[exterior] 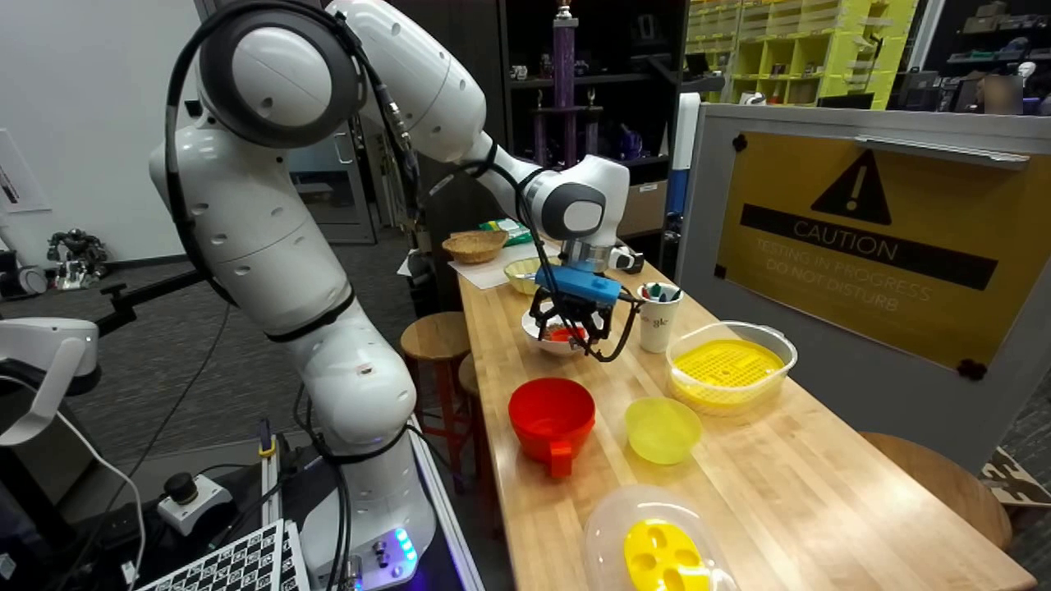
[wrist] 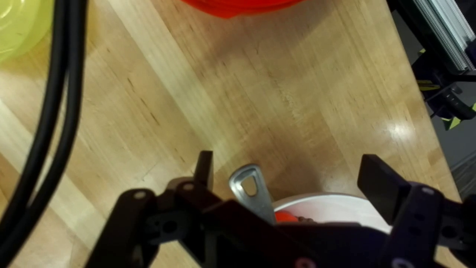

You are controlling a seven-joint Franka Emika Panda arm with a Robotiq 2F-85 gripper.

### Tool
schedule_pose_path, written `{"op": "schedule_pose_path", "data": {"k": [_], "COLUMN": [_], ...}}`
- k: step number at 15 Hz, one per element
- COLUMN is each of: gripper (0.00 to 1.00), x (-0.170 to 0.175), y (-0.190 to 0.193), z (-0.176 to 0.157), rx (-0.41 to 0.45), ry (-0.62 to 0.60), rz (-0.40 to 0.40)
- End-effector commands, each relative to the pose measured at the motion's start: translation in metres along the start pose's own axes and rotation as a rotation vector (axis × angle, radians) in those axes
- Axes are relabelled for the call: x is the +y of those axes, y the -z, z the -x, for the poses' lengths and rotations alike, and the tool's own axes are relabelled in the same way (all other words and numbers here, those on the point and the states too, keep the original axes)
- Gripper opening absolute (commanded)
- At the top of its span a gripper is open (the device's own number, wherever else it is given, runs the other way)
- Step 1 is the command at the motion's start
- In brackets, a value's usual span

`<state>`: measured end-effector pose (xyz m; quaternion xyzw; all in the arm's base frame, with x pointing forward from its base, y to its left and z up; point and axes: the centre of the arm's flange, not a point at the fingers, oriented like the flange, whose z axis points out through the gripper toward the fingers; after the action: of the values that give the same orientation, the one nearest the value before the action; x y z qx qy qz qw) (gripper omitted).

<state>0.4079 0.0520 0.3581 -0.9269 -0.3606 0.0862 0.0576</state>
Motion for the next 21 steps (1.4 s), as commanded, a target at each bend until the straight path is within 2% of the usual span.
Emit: {"op": "schedule_pose_path", "data": {"k": [1,21], "gripper": [1.00,1.00], "x": [0.000,0.008], "y": [0.000,-0.003], "z": [0.001,-0.014], "rx": [0.010,0.005], "ry": [0.015,0.021], "rz": [-0.003,-0.005]}}
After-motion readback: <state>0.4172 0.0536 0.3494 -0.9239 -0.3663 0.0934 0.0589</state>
